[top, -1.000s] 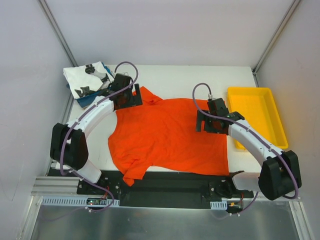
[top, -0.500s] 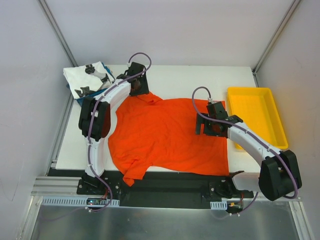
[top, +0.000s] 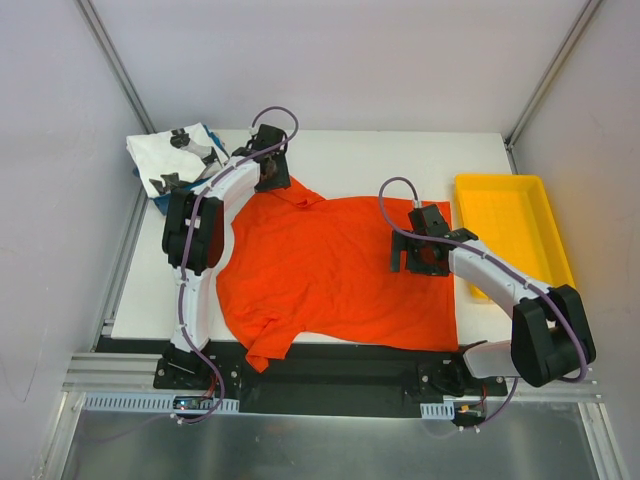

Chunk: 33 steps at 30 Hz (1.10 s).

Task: Fold and stack the t-shirts
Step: Flatten the tshirt out

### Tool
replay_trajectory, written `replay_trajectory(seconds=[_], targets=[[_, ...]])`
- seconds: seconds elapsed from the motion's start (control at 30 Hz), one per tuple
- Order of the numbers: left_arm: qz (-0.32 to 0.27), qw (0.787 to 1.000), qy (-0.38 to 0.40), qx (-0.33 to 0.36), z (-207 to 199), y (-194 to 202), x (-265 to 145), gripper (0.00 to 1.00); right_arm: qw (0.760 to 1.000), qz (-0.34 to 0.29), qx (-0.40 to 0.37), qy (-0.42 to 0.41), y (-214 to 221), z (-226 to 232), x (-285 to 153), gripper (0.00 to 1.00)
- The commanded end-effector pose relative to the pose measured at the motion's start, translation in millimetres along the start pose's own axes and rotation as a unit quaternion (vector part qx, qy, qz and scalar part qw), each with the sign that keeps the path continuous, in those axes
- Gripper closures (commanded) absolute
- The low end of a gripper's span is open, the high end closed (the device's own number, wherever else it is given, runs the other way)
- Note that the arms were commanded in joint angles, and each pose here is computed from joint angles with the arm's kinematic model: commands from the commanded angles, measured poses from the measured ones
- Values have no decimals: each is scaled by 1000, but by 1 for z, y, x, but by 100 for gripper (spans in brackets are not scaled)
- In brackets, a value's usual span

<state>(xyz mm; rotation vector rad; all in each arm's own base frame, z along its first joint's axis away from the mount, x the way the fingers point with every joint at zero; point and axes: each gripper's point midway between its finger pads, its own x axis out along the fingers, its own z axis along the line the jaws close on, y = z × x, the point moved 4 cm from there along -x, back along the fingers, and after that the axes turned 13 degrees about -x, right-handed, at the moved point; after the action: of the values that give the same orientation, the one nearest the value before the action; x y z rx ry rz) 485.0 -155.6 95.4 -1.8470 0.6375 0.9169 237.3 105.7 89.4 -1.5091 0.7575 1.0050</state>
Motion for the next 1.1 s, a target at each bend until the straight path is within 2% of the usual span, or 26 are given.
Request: replay_trajectory(seconds=[0.0,0.43,0.7,0.9,1.07], targets=[[6,1000,-21,-5,10,-1,11,50,1000,-9,-5,7,-6,-1,0,3],[5,1000,-18,-22,3,-5,26,60,1000,-3,-5,16,-2,-4,2,3],[-11,1000,-10,-17,-5,-18,30,61,1000,0,-6,20,-3,-5,3,3],[2,999,-37,-19,9,-5,35,62,1000,2,-8,24,-1,-6,2,3],[-22,998,-61,-24,17,-11,27,61,1000,1,-9,24,-2,-6,2,3]])
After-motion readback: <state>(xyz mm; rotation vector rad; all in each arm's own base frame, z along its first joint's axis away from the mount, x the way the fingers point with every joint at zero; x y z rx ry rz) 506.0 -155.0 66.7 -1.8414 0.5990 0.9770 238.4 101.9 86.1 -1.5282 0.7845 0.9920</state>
